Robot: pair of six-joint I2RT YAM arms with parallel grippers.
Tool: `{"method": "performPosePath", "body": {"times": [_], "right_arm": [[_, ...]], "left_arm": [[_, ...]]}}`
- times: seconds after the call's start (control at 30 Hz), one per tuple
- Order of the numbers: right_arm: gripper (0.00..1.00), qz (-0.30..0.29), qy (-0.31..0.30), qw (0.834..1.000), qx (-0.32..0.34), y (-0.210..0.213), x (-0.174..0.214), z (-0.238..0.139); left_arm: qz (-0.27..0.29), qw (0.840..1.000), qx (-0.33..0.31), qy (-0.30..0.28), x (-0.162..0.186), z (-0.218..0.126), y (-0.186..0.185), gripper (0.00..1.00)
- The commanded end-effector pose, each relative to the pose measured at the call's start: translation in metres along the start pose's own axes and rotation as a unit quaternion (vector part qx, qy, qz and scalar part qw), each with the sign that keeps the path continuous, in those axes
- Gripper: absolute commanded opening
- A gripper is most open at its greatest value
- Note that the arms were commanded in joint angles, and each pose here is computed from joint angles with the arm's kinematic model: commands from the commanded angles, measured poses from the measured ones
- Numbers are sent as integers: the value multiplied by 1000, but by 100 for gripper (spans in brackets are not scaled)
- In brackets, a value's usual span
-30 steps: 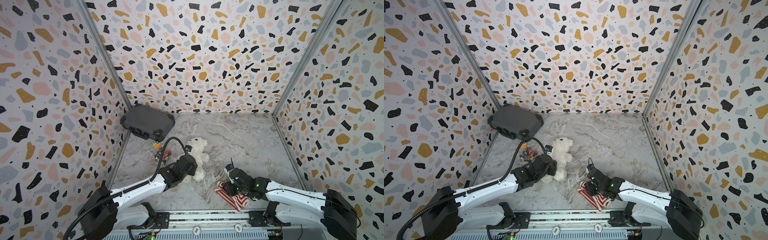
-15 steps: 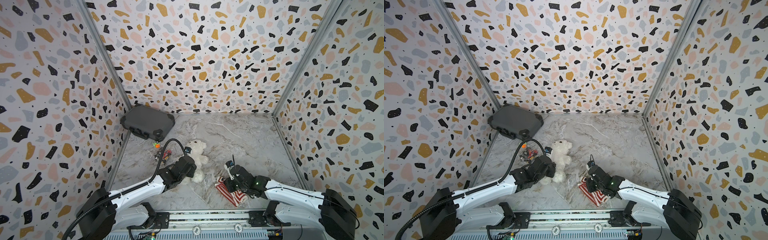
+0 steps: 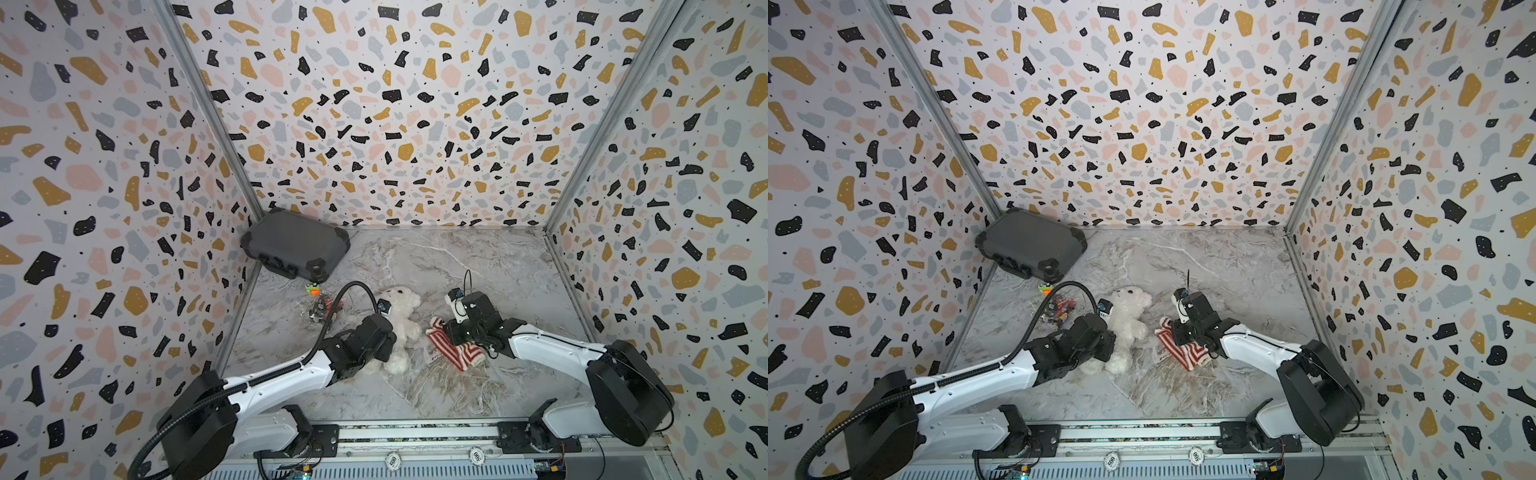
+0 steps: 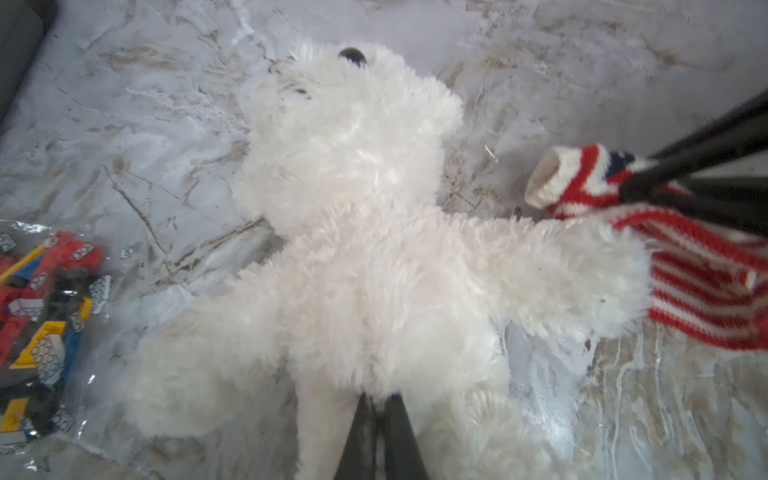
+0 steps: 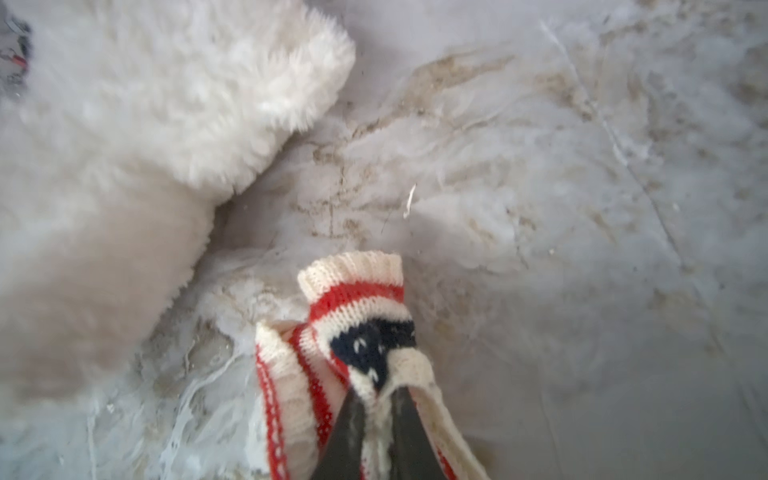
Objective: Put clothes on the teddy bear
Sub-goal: 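Drag the garment with the right gripper toward the bear's arm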
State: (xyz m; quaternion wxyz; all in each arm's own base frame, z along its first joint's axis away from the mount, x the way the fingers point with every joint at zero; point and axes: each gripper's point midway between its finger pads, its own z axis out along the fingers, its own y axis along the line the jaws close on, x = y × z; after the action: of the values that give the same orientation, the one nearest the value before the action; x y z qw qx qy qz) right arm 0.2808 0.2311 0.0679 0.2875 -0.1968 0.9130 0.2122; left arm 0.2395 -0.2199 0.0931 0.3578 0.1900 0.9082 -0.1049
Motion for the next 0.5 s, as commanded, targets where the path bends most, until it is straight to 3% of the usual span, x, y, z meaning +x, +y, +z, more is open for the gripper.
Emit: {"method": "performPosePath", "body": {"times": [0.0, 0.13, 0.33, 0.37, 0.47], "right_arm": [[15, -33, -16, 999, -30, 12, -19, 4], [15, -38, -15, 999, -26, 10, -19, 8], [20, -38, 1, 999, -18, 6, -9, 3], [21, -38, 5, 999, -18, 6, -8, 2], [28, -38, 15, 999, -17, 6, -5, -2]], "left_arm": [[14, 1000, -1, 5, 2, 0, -4, 0], [4, 1000, -9, 18, 14, 4, 0, 13], [-20, 1000, -3, 15, 13, 10, -6, 41], [-28, 1000, 0, 7, 7, 8, -9, 47], [-53, 999, 7, -8, -9, 2, -15, 79]]}}
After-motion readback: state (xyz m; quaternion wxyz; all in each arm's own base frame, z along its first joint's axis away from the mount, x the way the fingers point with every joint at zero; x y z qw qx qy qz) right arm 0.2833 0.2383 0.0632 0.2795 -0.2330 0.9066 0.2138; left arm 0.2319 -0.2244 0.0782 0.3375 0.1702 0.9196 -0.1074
